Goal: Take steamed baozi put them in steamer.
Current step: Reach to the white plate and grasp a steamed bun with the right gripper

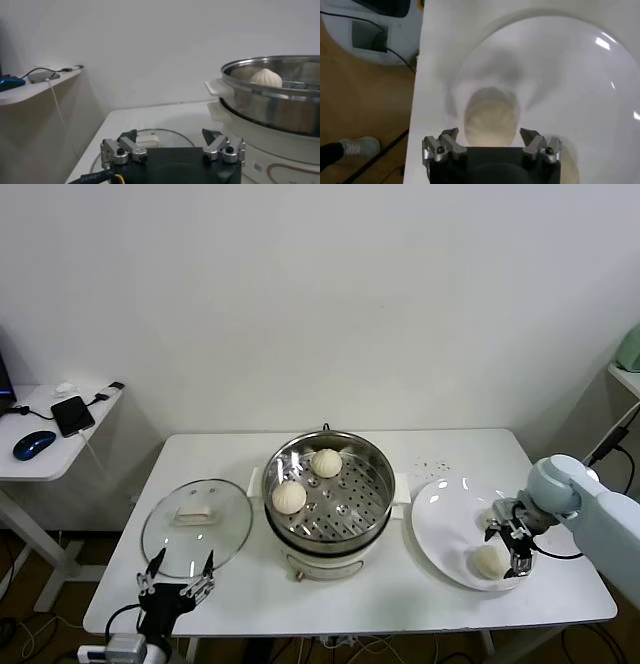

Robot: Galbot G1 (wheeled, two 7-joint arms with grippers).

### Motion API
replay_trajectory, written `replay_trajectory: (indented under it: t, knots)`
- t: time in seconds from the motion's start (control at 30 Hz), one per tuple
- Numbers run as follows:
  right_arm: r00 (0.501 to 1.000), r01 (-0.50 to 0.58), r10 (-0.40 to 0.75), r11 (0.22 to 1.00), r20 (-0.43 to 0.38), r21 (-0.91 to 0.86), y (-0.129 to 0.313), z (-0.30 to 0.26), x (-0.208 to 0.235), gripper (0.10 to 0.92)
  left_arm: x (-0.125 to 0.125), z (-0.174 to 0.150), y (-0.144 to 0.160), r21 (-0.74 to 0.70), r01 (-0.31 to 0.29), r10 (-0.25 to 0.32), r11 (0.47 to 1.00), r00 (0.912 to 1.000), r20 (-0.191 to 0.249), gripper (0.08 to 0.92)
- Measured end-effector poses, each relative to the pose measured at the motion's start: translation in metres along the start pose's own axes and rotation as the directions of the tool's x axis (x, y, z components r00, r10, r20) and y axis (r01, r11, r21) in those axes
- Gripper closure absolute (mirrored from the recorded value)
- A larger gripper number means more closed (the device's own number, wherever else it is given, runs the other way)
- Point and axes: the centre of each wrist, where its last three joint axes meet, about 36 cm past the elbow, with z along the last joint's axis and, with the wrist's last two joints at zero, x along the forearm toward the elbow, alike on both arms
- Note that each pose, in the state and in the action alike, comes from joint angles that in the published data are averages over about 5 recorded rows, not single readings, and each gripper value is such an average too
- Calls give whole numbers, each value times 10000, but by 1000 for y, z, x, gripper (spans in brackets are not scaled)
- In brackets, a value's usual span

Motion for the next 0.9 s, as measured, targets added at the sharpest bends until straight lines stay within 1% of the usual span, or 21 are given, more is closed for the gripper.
replay_trajectory:
  t: [0.4,0.8,0.9]
  knots:
    - [10000,-93,93,9998,-25,-164,-2,0,-16,200,1,1,-1,-67,-40,40,10000,10000,-73,177]
    - [9999,-116,119,9995,104,-284,-3,-1,-21,200,-1,3,-2,-32,-56,56,10000,9999,-107,177]
    - [9999,-94,98,9995,139,-313,-3,-1,-22,234,-2,3,-2,-30,-58,58,10000,9999,-109,177]
